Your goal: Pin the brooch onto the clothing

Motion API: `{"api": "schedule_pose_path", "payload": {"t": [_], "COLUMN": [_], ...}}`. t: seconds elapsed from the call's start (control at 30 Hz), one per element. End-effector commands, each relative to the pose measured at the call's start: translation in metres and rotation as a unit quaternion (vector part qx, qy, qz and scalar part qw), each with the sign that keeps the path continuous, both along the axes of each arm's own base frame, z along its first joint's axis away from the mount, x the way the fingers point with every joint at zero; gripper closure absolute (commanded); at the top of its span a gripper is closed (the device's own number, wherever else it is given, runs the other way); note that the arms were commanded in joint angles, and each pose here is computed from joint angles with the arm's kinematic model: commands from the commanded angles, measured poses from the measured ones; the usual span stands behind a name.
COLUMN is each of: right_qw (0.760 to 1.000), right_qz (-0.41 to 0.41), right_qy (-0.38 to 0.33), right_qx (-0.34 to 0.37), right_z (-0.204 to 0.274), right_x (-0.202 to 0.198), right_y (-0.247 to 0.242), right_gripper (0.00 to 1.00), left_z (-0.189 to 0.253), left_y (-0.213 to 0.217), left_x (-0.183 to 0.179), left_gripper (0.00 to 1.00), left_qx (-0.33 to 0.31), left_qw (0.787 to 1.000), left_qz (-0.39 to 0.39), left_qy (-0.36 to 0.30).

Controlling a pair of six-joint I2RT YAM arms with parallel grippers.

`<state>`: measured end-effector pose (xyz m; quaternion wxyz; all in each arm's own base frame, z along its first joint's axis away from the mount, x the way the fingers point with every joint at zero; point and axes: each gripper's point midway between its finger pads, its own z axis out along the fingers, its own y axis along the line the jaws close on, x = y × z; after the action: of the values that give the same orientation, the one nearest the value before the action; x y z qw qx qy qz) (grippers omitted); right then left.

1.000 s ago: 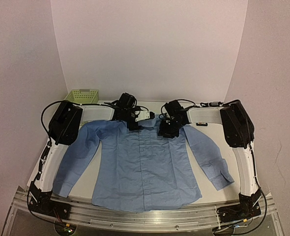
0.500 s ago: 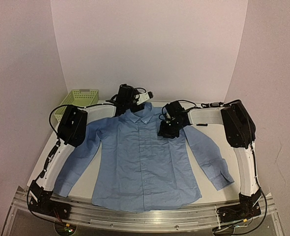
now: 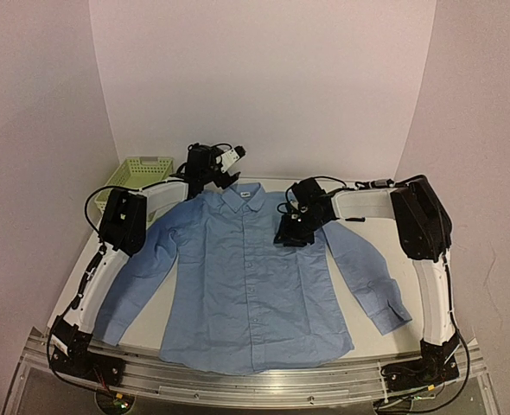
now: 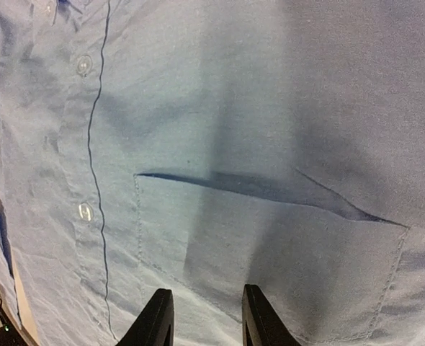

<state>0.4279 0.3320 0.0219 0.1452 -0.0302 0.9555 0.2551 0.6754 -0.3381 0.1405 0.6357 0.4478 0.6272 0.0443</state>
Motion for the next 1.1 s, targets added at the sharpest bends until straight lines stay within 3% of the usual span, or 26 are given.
{"api": "schedule_pose_path", "payload": {"t": [0.0,0.17,0.37,0.63,0.77,0.97,1.07], "right_qw": [0.996,0.991,0.983,0.972,0.966,0.955,0.954], "right_qz": [0.011,-0.055,-0.109,-0.145,-0.159,-0.202,-0.201], "right_qy": [-0.061,-0.116,-0.148,-0.179,-0.195,-0.200,-0.205], "right_qx": [0.060,0.049,-0.016,-0.055,-0.065,-0.085,-0.089], "right_z": [0.084,0.115,0.087,0.052,0.044,0.043,0.046], "right_x": [0.018,0.065,0.111,0.167,0.187,0.199,0.202], "right_y": [0.017,-0.013,-0.041,-0.060,-0.068,-0.098,-0.103], "right_gripper": [0.66,0.67,0.72,0.80,0.83,0.89,0.90], "left_z": [0.094,0.107,0.028,-0.030,-0.056,-0.066,-0.079], "left_y": [-0.022,-0.013,0.031,0.077,0.084,0.124,0.133], "left_x": [-0.030,-0.082,-0.152,-0.116,-0.118,-0.062,-0.053], "left_gripper": [0.12,0.37,0.73,0.96,1.00,1.00,1.00], "left_qx": [-0.078,-0.031,0.076,0.085,0.107,0.078,0.081], "left_qw": [0.995,0.988,0.965,0.953,0.949,0.955,0.955], "left_qz": [-0.059,-0.097,-0.115,-0.037,-0.038,0.049,0.065], "left_qy": [0.017,0.113,0.224,0.287,0.294,0.283,0.279]}}
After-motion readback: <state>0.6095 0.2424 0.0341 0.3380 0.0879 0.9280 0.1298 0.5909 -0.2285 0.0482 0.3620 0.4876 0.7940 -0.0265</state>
